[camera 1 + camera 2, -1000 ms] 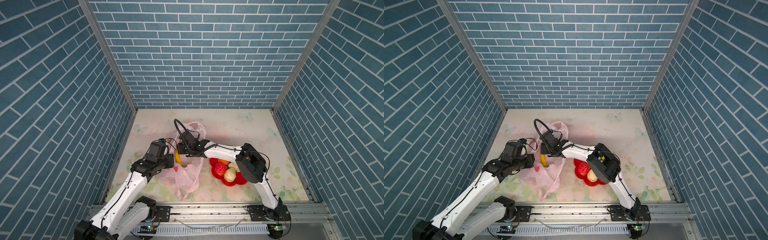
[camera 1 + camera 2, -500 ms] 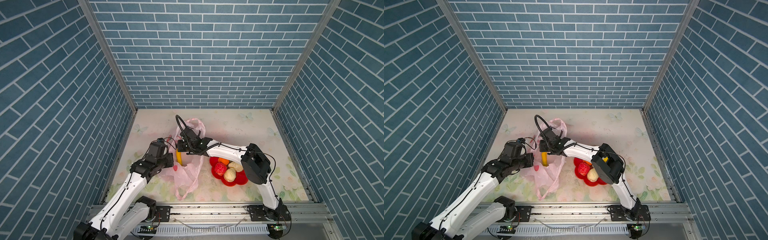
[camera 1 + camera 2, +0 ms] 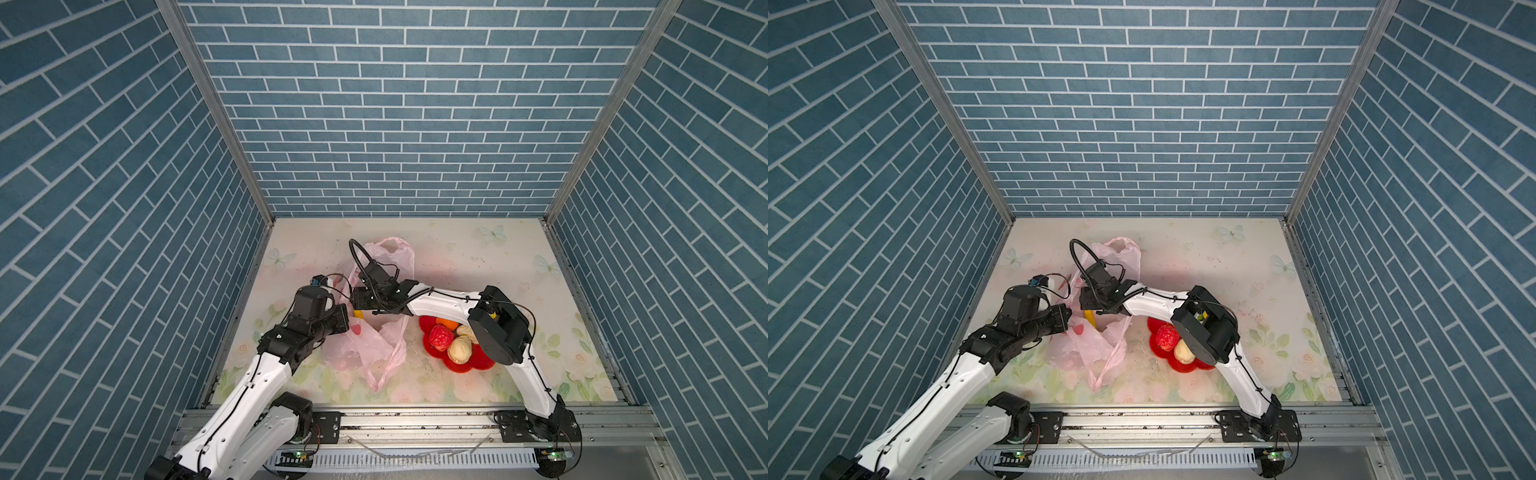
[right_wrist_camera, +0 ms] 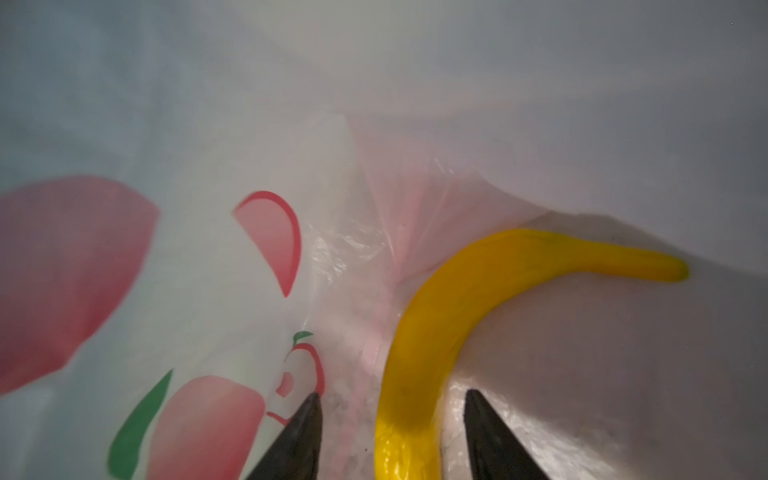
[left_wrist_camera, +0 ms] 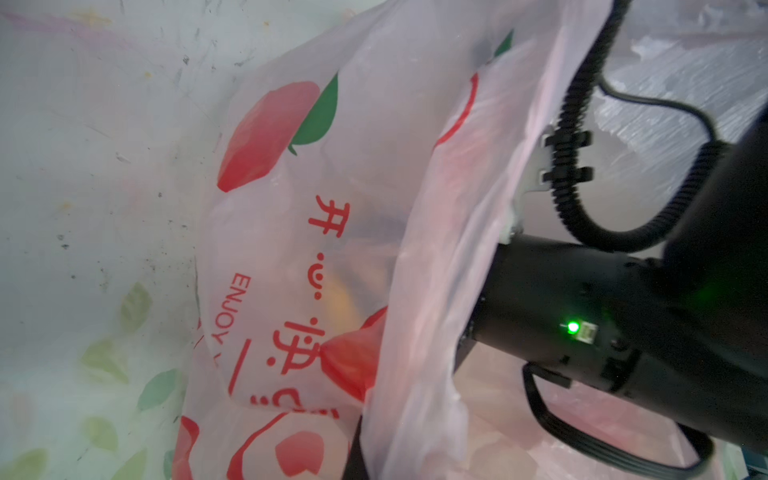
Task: Take the fake fruits out of the plastic bag
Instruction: 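Lower the open right gripper around the yellow banana inside the bag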
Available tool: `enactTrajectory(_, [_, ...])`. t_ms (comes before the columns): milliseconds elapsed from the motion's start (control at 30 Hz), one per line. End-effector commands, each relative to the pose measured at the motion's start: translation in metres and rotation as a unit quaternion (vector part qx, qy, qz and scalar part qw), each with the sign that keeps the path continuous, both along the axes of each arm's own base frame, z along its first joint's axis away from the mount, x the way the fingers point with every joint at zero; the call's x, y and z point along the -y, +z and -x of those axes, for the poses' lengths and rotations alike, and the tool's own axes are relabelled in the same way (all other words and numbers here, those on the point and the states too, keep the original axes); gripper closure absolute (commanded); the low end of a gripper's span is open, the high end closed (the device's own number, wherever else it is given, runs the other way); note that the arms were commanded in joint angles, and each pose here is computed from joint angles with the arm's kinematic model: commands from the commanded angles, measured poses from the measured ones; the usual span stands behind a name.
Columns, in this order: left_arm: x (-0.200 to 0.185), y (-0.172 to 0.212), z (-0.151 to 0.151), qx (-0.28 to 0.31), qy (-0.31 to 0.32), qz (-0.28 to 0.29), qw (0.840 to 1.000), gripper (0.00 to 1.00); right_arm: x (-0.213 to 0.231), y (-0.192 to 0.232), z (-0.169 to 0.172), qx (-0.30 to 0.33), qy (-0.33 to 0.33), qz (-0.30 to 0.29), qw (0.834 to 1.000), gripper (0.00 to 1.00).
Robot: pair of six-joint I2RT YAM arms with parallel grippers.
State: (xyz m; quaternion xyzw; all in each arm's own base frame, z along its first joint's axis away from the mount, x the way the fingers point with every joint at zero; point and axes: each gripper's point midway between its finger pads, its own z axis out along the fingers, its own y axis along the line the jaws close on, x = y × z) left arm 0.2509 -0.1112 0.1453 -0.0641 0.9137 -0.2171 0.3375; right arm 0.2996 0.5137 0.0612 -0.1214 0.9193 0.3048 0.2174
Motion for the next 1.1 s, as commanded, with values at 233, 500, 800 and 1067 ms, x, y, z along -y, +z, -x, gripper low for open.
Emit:
enactTrajectory(233, [0.012, 0.000, -0.002, 0.020, -0.005, 0.052, 0.998, 1.00, -0.001, -0.031, 0.000, -0.046, -0.024, 0.039, 0.998, 0.31])
enactTrajectory(500, [0.016, -0.009, 0.008, 0.014, -0.008, 0.078, 0.997, 1.00, 0.006, -0.047, -0.006, -0.052, -0.051, 0.069, 0.995, 0.33])
enactTrajectory(800, [0.016, -0.016, 0.028, 0.003, -0.016, 0.099, 0.995, 1.00, 0.012, -0.064, -0.017, -0.049, -0.084, 0.112, 0.989, 0.44])
enactTrajectory(1067, [0.006, -0.035, 0.042, -0.016, 0.003, 0.088, 0.996, 1.00, 0.020, -0.071, -0.023, -0.040, -0.100, 0.134, 0.985, 0.59])
